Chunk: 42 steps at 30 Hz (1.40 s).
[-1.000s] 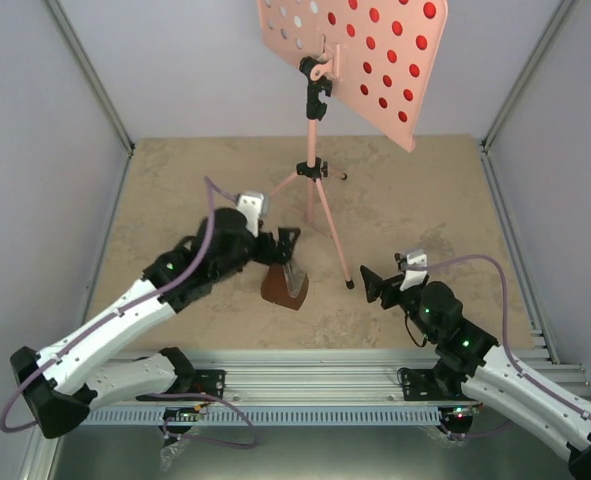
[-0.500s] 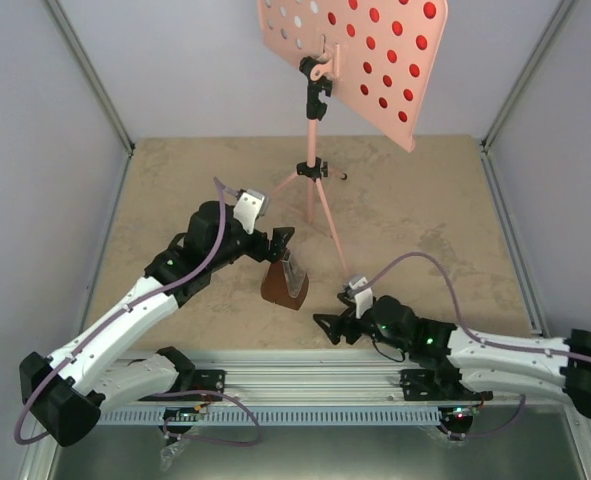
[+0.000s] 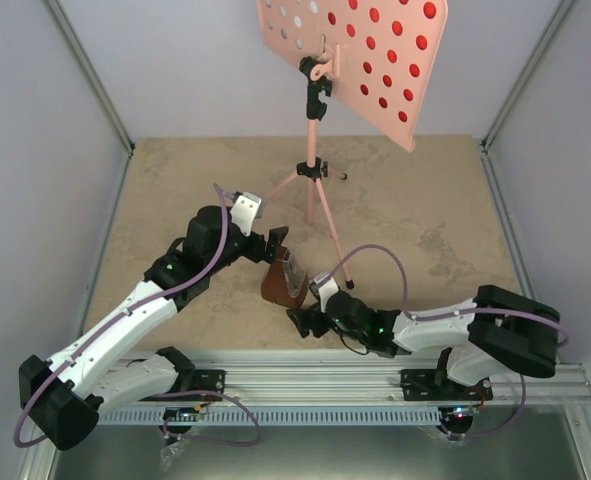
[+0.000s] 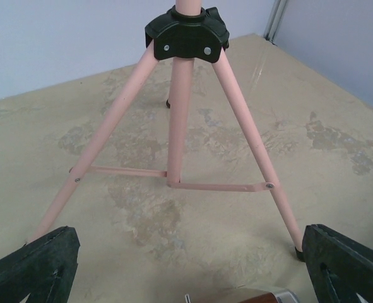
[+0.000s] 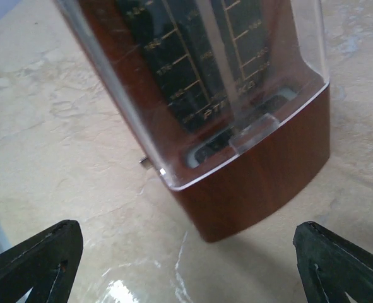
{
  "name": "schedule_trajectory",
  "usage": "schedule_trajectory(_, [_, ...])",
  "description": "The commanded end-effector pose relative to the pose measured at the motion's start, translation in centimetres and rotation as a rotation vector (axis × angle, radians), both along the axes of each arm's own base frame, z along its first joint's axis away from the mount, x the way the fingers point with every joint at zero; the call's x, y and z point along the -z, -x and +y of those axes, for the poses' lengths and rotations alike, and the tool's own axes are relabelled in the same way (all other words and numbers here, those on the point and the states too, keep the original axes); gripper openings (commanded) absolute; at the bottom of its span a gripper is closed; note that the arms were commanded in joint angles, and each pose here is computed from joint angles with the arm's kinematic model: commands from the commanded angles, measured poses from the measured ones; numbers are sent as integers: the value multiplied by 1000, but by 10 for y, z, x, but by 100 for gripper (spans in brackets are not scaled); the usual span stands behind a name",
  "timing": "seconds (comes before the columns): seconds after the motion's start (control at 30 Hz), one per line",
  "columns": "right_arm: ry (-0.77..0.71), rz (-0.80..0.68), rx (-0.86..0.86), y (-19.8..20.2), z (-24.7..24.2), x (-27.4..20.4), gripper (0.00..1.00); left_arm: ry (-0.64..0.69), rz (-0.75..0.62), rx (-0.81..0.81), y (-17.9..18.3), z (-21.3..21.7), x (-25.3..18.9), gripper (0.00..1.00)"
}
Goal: Pack up the instrument practice props
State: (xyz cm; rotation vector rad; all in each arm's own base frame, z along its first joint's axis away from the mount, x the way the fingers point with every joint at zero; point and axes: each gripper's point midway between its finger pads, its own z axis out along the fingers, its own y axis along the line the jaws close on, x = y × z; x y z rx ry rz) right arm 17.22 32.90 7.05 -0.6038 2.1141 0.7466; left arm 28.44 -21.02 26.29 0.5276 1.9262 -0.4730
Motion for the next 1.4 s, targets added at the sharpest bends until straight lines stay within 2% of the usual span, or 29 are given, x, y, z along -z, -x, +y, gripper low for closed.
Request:
schedule_trajectory(0.0, [-27, -27, 94, -17, 6, -6, 93, -6, -24, 2, -3, 0, -1, 99])
schedule_trajectory(0.37, [92, -43, 275, -44, -23, 23, 90, 38, -11, 158, 14, -22, -2, 99])
schedule_trajectory(0.63, [119, -17, 329, -56, -45, 25, 89, 66, 20, 278, 27, -39, 1, 99])
schedule_trajectory(0.73, [87, -28, 301, -53, -44, 16, 89, 59, 31, 281, 26, -40, 5, 99])
schedule_trajectory(0.9, [-20, -80, 121, -34, -28, -12, 95, 9, 49, 205, 10, -34, 17, 99])
schedule_trajectory(1.23, [-159, -103, -52, -2, -27, -46, 98, -3, 147, 299, 13, -53, 41, 99])
schedule_trajectory(1.37, [-187, -118, -59, 4, -37, -53, 98, -15, 176, 303, 13, -55, 48, 92])
